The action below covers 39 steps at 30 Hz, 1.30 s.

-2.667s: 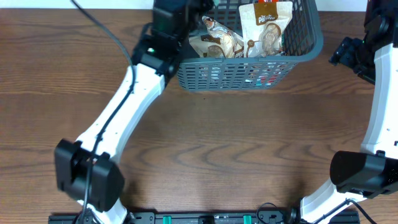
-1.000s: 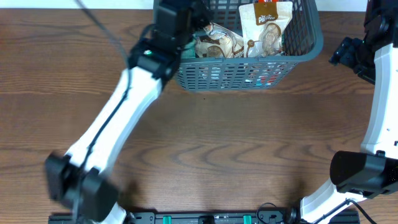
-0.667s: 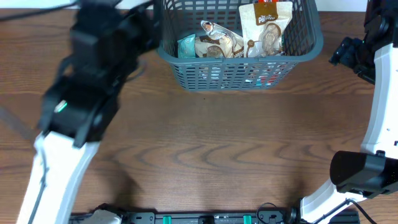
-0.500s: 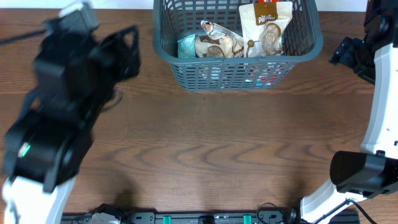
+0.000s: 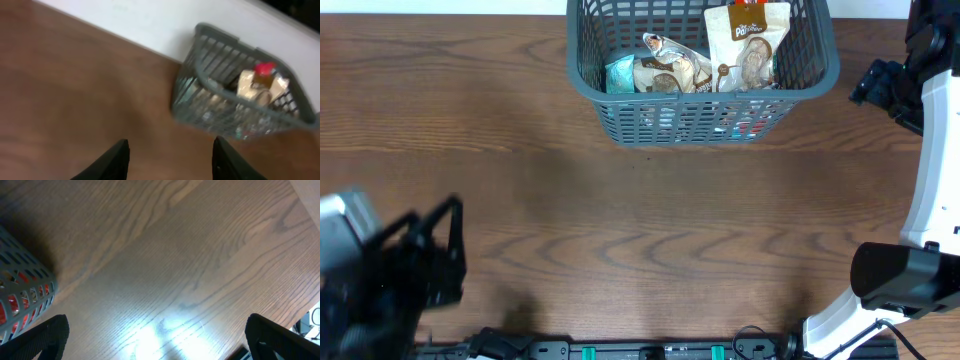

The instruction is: Pack container

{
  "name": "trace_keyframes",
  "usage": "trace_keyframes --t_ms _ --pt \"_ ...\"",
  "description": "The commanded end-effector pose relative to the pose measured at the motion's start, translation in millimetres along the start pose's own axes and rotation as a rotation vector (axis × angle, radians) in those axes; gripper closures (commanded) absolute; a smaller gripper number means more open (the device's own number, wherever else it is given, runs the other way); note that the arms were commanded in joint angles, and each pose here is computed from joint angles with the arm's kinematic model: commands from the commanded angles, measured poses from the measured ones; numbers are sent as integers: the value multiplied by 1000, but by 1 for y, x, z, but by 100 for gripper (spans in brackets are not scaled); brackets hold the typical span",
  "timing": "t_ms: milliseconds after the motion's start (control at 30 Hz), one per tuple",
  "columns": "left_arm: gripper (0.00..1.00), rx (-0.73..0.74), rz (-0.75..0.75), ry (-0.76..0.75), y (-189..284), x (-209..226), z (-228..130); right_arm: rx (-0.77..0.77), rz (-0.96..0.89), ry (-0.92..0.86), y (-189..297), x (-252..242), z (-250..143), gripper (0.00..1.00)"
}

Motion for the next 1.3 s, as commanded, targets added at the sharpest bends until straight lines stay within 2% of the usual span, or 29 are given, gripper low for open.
trace_keyframes --t_ms 0,367,667,733,800,1067,1267 --pt "57 -16 22 -12 17 17 -6 5 -22 -24 -3 -6 0 1" --pt "57 29 67 -26 62 69 -44 5 -22 -24 -3 -6 0 1" --pt "55 40 76 -29 69 78 -52 5 -22 -24 -3 -6 0 1" --pt "39 40 76 -29 69 78 -52 5 -22 -24 -3 -6 0 1" --pt "1 39 77 -29 69 79 -52 5 -22 -24 -3 -6 0 1" --pt "1 41 77 -67 69 79 -52 5 -22 -24 -3 -6 0 1" --pt "1 79 106 -212 58 82 -58 5 -22 -24 -3 -6 0 1"
Point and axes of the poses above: each gripper's point midway between its finger pads, its own y axis back along the fingers, its own x axis along the line the jaws close on, z = x × y, the point moved 2 cm from there along y, back along the fingers, and after that the axes turned 15 degrees about y, right-handed, at the moved point
